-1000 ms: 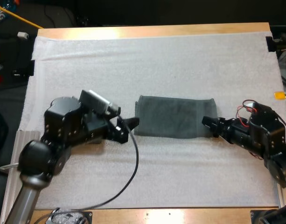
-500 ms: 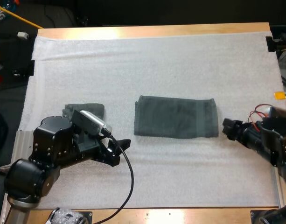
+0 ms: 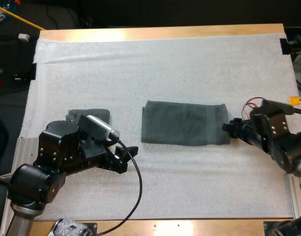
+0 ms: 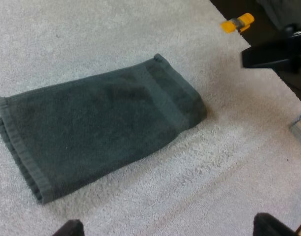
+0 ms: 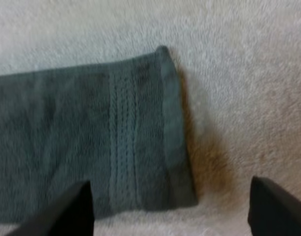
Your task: Pick towel from pile, fold and stack
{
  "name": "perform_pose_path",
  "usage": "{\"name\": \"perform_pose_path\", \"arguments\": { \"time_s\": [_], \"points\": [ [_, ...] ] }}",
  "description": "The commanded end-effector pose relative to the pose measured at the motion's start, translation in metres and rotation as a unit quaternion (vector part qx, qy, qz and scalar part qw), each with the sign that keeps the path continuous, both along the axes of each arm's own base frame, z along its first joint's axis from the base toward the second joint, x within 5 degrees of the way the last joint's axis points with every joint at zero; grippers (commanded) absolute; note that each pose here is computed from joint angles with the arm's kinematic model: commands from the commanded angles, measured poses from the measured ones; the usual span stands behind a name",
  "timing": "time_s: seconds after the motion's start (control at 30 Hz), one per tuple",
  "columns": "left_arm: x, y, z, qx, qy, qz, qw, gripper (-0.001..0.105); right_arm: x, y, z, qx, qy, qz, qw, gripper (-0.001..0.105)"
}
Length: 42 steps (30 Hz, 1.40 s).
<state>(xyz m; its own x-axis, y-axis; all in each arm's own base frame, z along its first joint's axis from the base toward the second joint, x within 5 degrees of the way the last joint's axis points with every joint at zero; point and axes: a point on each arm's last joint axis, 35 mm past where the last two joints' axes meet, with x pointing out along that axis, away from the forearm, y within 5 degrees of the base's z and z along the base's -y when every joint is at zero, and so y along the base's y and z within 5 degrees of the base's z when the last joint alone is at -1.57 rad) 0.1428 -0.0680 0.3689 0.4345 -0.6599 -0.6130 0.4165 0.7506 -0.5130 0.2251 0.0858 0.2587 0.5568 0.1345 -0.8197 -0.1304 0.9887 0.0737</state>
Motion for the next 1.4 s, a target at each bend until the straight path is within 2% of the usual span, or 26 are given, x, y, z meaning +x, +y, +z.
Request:
{"name": "perform_pose_path", "arguments": {
  "time_s": [0.0, 0.23, 0.43, 0.6, 0.93, 1.27, 1.37],
  "points": [
    [0.0, 0.0, 0.0, 0.002, -0.002, 0.004, 1.0, 0.066, 0.005, -0.002, -0.003, 0.006, 0.004, 0.003, 1.0, 0.064],
    [0.0, 0.0, 0.0, -0.003, 0.005, 0.011, 0.9999, 0.066, 0.029, -0.03, -0.033, 0.043, 0.074, -0.014, 0.996, 0.064],
    [-0.001, 0.001, -0.001, 0.0, 0.014, 0.011, 0.9998, 0.066, 0.037, -0.052, -0.045, 0.088, 0.103, -0.016, 0.991, 0.064],
    [-0.002, 0.001, -0.003, 0.003, 0.024, 0.011, 0.9997, 0.066, 0.042, -0.063, -0.056, 0.095, 0.121, -0.028, 0.988, 0.064],
    [-0.002, 0.001, -0.003, -0.001, 0.031, 0.018, 0.9994, 0.066, 0.048, -0.057, -0.079, 0.167, 0.166, 0.026, 0.972, 0.064],
    [-0.004, 0.002, -0.004, 0.002, 0.038, 0.018, 0.9991, 0.066, 0.058, -0.056, -0.106, 0.172, 0.191, 0.02, 0.966, 0.064],
    [-0.004, 0.002, -0.004, -0.001, 0.042, 0.022, 0.9989, 0.066, 0.062, -0.048, -0.118, 0.204, 0.209, 0.026, 0.956, 0.064]
  ]
}}
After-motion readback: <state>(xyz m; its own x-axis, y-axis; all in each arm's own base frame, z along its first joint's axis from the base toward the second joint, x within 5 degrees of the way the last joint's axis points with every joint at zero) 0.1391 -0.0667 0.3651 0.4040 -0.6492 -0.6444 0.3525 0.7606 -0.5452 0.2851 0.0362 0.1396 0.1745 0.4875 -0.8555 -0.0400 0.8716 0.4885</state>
